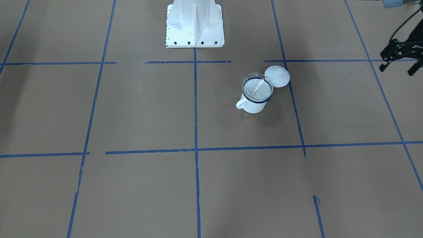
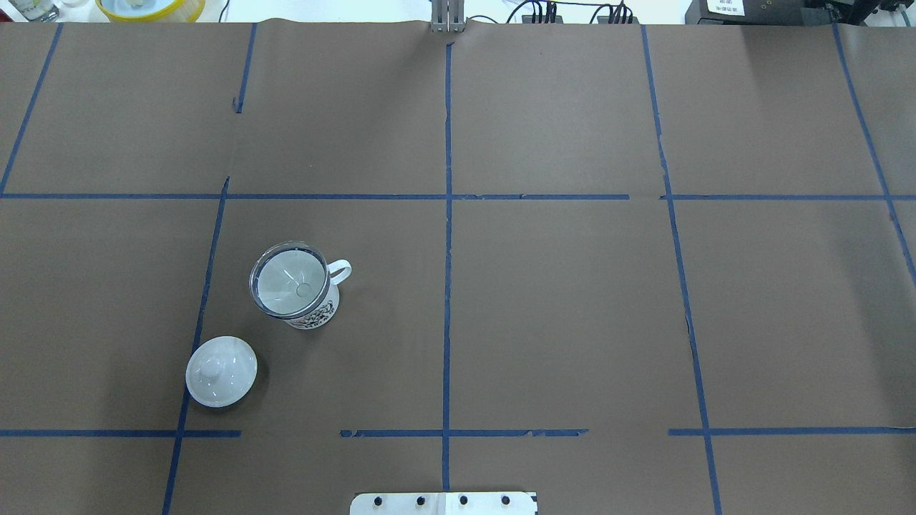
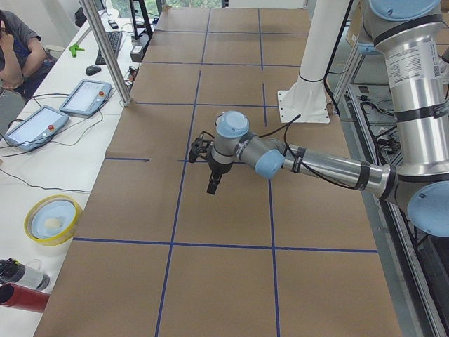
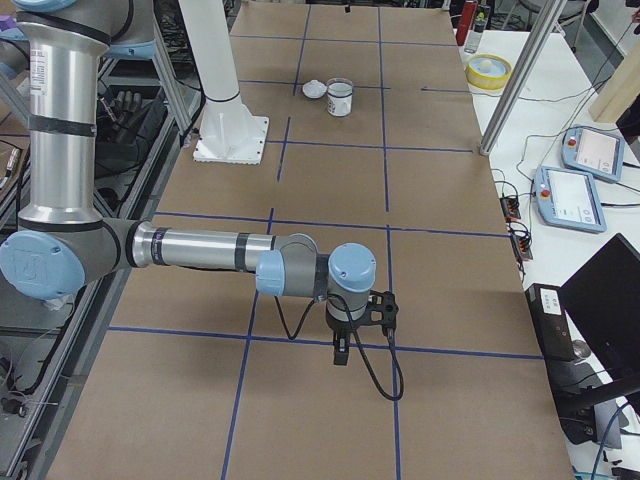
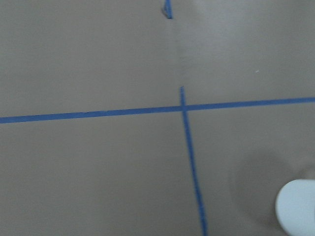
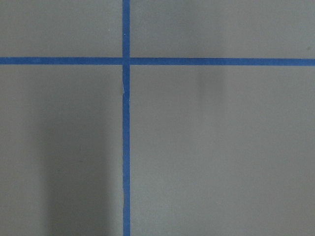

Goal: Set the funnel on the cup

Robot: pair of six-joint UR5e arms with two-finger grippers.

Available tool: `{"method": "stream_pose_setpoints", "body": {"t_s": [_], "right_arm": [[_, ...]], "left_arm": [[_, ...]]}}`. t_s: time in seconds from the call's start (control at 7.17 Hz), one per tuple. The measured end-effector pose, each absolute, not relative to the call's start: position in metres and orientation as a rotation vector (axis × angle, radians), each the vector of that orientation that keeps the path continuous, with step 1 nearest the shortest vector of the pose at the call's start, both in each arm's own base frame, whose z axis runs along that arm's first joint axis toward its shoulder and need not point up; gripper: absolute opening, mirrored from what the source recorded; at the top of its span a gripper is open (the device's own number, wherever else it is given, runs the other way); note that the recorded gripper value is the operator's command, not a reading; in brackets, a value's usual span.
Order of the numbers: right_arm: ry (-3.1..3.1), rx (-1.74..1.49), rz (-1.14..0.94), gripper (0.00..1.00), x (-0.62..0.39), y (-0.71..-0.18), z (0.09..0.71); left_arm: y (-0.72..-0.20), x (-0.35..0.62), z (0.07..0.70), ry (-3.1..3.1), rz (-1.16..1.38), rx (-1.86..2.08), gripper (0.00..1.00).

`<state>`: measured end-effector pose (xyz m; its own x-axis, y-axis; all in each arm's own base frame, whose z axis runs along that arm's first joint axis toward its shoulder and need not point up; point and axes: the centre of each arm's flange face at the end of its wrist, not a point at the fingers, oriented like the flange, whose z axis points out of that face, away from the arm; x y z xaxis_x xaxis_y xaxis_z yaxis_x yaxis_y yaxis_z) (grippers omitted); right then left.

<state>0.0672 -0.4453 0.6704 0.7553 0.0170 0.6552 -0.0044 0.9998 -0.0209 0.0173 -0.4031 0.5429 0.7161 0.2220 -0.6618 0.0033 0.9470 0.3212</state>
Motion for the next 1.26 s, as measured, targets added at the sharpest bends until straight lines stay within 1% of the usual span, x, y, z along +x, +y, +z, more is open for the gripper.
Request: {"method": "stream_pose_setpoints", "body": {"t_s": [0.28, 0.56, 1.26], "right_arm": [[-0.715, -0.018, 0.011, 1.0, 0.067, -0.445, 0.67], [-0.715, -0.018, 0.011, 1.0, 0.067, -0.445, 0.67], [-0.715, -0.018, 0.012, 1.0, 0.067, -0.445, 0.67]], "left_arm": [[-0.399, -0.046, 0.596, 0.703, 0.11, 0.244, 1.0], [-0.396, -0.064, 0.619, 0.709, 0.067, 0.12, 1.0], [-0.388, -0.07, 0.63, 0.875, 0.006, 0.074, 1.0]]}}
